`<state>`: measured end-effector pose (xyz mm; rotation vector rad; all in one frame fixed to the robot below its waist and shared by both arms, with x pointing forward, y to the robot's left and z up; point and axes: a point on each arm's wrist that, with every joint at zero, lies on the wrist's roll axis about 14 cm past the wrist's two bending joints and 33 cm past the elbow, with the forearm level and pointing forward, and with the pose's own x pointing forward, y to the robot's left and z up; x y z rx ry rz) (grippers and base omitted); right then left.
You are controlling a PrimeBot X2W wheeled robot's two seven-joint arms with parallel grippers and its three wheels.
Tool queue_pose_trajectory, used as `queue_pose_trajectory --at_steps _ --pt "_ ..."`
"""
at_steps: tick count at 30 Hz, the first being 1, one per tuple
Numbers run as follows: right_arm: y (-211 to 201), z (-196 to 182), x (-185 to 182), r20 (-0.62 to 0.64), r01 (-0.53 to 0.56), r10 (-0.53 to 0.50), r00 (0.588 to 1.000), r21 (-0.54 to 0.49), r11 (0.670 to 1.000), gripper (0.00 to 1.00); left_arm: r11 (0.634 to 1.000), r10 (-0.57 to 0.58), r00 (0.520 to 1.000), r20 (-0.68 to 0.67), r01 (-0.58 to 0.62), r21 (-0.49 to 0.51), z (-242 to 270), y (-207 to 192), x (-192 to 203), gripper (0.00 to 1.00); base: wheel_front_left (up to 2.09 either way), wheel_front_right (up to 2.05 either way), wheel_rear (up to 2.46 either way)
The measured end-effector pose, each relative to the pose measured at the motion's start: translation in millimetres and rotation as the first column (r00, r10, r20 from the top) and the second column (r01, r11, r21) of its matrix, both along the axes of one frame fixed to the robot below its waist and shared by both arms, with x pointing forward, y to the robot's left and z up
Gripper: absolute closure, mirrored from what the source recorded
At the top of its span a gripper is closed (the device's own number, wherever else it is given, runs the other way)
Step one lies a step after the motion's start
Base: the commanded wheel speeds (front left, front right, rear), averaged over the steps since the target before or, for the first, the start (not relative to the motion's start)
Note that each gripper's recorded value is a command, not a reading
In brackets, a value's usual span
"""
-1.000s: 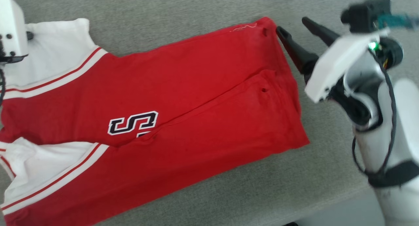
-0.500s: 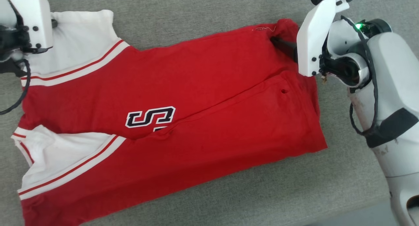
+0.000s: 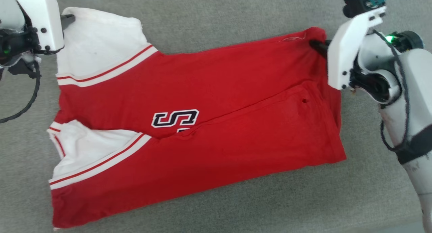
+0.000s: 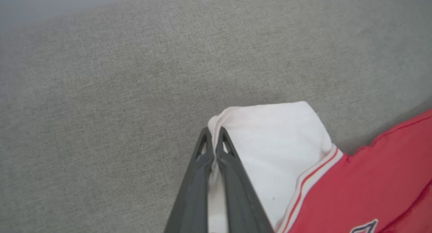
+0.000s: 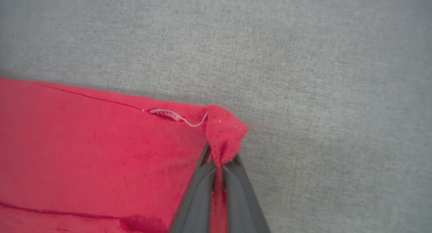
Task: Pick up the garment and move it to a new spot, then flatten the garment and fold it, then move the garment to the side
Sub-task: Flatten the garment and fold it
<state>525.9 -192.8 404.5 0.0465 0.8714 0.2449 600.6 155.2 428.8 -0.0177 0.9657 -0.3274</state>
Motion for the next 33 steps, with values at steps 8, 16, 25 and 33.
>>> queue_pose_trajectory --at_steps 8,16,25,33 --pt "-3 26 -5 0.142 0.005 -0.008 0.99 0.022 1.0 1.0 0.999 -0.025 0.997 0.08 0.028 -0.027 37 3 -23 1.0 0.0 0.0 0.0" --pt "-1 50 -22 0.224 -0.019 0.013 0.975 0.025 1.0 1.0 0.998 -0.056 0.989 0.138 0.06 -0.024 65 7 -61 1.0 0.0 0.0 0.0" --pt "7 61 -54 0.24 -0.059 0.048 0.969 0.036 0.998 1.0 0.996 -0.083 0.987 0.137 0.085 -0.01 76 8 -117 1.0 0.0 0.0 0.0" --pt "0 42 -98 0.146 -0.028 0.019 0.989 0.06 0.998 1.0 0.998 -0.055 0.998 0.033 0.056 -0.008 51 15 -177 1.0 0.0 0.0 0.0"
